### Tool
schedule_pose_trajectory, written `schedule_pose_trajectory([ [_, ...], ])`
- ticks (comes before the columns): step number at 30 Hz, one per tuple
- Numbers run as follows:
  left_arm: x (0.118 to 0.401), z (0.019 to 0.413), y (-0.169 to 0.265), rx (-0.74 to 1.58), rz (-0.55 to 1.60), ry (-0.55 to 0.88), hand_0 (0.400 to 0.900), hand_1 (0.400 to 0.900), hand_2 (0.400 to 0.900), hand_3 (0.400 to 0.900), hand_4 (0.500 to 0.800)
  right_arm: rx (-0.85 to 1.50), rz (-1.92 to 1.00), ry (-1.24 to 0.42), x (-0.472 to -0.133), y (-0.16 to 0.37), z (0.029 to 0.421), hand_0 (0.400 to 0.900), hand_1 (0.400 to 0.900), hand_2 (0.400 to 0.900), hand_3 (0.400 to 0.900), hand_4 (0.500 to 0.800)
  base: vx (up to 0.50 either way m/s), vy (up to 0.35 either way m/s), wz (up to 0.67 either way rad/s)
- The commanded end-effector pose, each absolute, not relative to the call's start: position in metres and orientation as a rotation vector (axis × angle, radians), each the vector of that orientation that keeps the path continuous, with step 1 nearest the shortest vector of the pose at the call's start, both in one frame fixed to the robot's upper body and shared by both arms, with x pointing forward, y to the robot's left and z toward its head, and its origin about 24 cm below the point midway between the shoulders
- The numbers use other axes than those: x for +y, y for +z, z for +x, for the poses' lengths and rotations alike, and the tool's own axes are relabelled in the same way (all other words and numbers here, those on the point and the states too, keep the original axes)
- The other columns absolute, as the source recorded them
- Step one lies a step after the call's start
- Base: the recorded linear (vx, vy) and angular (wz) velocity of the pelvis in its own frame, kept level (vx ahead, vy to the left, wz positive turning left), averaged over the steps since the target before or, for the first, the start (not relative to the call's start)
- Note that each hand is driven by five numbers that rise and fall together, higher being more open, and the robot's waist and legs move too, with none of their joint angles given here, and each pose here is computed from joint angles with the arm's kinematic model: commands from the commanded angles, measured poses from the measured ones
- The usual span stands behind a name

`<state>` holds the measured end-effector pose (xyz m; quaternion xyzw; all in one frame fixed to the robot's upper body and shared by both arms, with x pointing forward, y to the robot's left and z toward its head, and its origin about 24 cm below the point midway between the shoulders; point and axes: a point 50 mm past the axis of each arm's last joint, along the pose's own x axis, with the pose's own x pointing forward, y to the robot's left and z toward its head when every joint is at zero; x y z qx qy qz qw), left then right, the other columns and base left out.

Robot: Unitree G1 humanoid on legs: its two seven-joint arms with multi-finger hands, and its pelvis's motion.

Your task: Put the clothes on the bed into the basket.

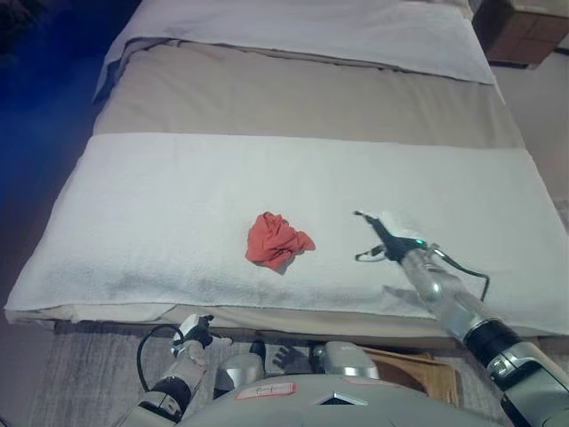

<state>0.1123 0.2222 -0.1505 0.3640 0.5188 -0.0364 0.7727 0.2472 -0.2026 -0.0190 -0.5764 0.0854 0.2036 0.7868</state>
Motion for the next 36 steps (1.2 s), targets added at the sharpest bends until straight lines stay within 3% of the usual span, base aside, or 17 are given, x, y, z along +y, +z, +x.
schedule_pose_trajectory([
  [1,0.242,0.122,-0.144,1.097,0.893,-0.05,0.9,0.9,0.9,0.9,0.8,-0.051,-1.299,0.445,-0.182,0.026,0.28,0.9,0.9,0.9,0.9,0.8,0.027,-0.053,0.14],
  [8,0.25,0.134,-0.138,1.078,0.864,0.069,0.9,0.9,0.9,0.9,0.8,-0.193,-1.155,0.491,-0.127,0.045,0.294,0.9,0.9,0.9,0.9,0.8,-0.018,-0.045,0.25],
  [18,0.27,0.147,-0.127,1.068,0.838,0.262,0.9,0.9,0.9,0.9,0.8,-0.311,-1.067,0.44,-0.089,0.07,0.315,0.9,0.9,0.9,0.9,0.8,-0.105,-0.001,0.39],
  [26,0.282,0.154,-0.12,1.056,0.827,0.353,0.9,0.9,0.9,0.9,0.8,-0.349,-1.051,0.396,-0.08,0.08,0.324,0.9,0.9,0.9,0.9,0.8,-0.043,0.012,0.28],
  [36,0.285,0.148,-0.122,1.08,0.816,0.374,0.9,0.9,0.9,0.9,0.8,-0.379,-1.157,0.271,-0.1,0.095,0.341,0.9,0.9,0.9,0.9,0.8,0.034,-0.039,0.04],
])
